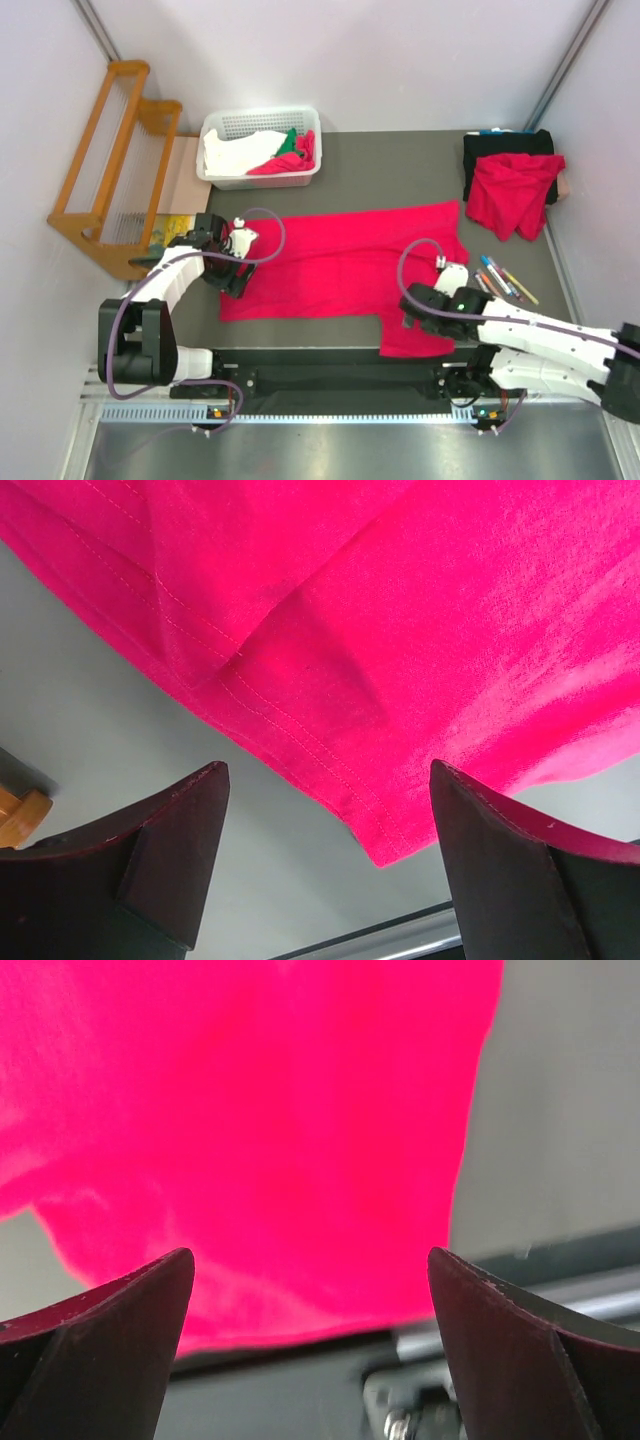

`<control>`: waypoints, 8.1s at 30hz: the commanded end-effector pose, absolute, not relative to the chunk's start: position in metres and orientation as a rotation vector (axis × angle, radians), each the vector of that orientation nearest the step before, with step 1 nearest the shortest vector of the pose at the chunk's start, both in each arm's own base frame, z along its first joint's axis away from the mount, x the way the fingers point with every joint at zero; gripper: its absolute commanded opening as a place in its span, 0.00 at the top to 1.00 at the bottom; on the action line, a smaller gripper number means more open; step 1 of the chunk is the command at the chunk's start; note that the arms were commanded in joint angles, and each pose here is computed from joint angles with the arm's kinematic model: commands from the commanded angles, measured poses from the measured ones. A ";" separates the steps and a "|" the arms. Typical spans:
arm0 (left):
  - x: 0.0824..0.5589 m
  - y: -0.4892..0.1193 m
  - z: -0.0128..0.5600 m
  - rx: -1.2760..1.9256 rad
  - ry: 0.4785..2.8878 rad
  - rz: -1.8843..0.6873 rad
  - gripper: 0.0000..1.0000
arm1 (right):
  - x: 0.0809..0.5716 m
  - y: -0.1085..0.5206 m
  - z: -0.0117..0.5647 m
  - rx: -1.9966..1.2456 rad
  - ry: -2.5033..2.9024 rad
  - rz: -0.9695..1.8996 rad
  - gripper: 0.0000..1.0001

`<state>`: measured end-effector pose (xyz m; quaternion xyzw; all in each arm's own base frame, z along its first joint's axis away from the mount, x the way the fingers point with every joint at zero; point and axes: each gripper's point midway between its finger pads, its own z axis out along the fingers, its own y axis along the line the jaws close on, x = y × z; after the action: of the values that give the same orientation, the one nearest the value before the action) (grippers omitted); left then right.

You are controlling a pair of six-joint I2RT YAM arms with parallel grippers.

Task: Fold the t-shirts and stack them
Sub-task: Fold the tshirt

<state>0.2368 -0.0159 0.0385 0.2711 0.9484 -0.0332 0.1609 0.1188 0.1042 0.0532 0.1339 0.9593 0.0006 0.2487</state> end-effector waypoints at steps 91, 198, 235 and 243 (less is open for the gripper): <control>0.186 -0.012 0.017 0.987 2.848 -0.167 0.39 | 0.122 0.155 0.017 -0.070 2.654 -0.092 0.92; 0.339 0.010 0.057 0.786 2.676 0.260 0.01 | 0.372 0.138 0.111 0.153 2.359 -0.073 1.00; 0.314 -0.012 0.051 0.925 2.652 0.300 0.01 | 0.346 0.078 0.113 0.361 2.446 -0.003 0.00; 0.313 -0.012 0.047 0.926 2.662 0.296 0.01 | 0.317 0.130 0.129 0.208 2.459 0.263 0.00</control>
<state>0.3089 -0.0110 0.0371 0.3277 0.9305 0.0961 0.1321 0.3277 0.0890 0.1081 0.1147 0.9421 0.0134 0.3147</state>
